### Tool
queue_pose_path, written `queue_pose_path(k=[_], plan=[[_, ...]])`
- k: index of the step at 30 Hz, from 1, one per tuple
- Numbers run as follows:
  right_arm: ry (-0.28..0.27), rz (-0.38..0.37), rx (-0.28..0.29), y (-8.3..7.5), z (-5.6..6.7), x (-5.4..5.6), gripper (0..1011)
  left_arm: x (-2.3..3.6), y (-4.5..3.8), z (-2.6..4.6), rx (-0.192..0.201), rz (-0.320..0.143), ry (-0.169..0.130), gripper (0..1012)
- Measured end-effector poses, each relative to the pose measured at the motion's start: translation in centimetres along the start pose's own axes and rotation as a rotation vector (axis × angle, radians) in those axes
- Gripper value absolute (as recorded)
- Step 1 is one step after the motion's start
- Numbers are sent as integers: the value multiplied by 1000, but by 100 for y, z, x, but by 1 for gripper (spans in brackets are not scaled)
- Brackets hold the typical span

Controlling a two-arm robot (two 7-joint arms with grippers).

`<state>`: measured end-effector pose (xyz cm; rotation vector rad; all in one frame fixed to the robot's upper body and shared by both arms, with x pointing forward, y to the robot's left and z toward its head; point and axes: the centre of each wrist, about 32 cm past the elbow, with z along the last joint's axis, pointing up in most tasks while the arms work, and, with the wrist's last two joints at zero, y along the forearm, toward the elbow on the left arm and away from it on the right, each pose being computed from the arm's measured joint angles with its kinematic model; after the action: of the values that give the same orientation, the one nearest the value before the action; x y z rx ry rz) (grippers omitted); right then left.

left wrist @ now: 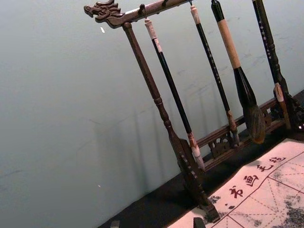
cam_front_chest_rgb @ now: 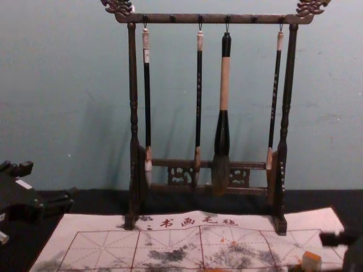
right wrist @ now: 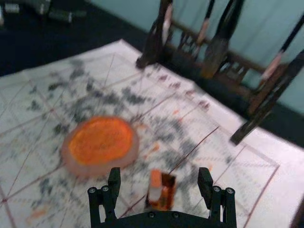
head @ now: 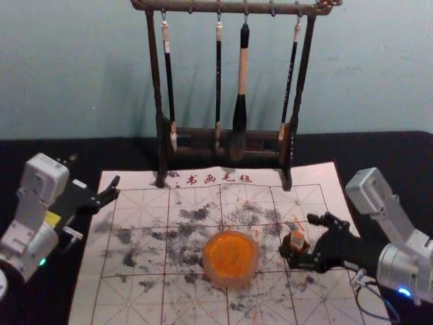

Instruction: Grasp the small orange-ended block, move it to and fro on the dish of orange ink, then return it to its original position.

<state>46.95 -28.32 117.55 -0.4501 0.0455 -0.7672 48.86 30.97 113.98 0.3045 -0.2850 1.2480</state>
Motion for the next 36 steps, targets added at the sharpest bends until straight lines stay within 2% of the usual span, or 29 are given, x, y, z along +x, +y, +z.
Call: queue_pose_path(k=[3,4,5,6,9,10,12,13,15,16,19,20,25,29,36], plan=[[-2,-35,54,-20,3,-22,1000,0,0,0,0,0,0,1001],[2,-71,103,-34,1,-43,1000,0,0,0,0,0,0,1001],[5,-91,126,-42,-1,-54,1000,0,0,0,0,0,0,1001],[13,-137,173,-51,-11,-80,1000,0,0,0,0,0,0,1001],[33,-214,236,-55,-32,-116,1000,0,0,0,0,0,0,1001],[43,-266,264,-53,-50,-134,1000,0,0,0,0,0,0,1001],[55,-320,285,-45,-72,-155,1000,0,0,0,0,0,0,1001],[69,-375,294,-37,-104,-166,1000,0,0,0,0,0,0,1001],[87,-444,284,-18,-162,-180,1000,0,0,0,0,0,0,1001],[87,-444,284,-18,-162,-180,1000,0,0,0,0,0,0,1001],[94,-514,252,14,-248,-190,1000,0,0,0,0,0,0,1001],[100,-540,225,35,-307,-191,1000,0,0,0,0,0,0,1001],[102,-594,152,97,-476,-205,1000,0,0,0,0,0,0,1001],[126,-629,94,157,-613,-200,1000,0,0,0,0,0,0,1001],[119,-625,103,146,-582,-196,1000,0,0,0,0,0,0,1001]])
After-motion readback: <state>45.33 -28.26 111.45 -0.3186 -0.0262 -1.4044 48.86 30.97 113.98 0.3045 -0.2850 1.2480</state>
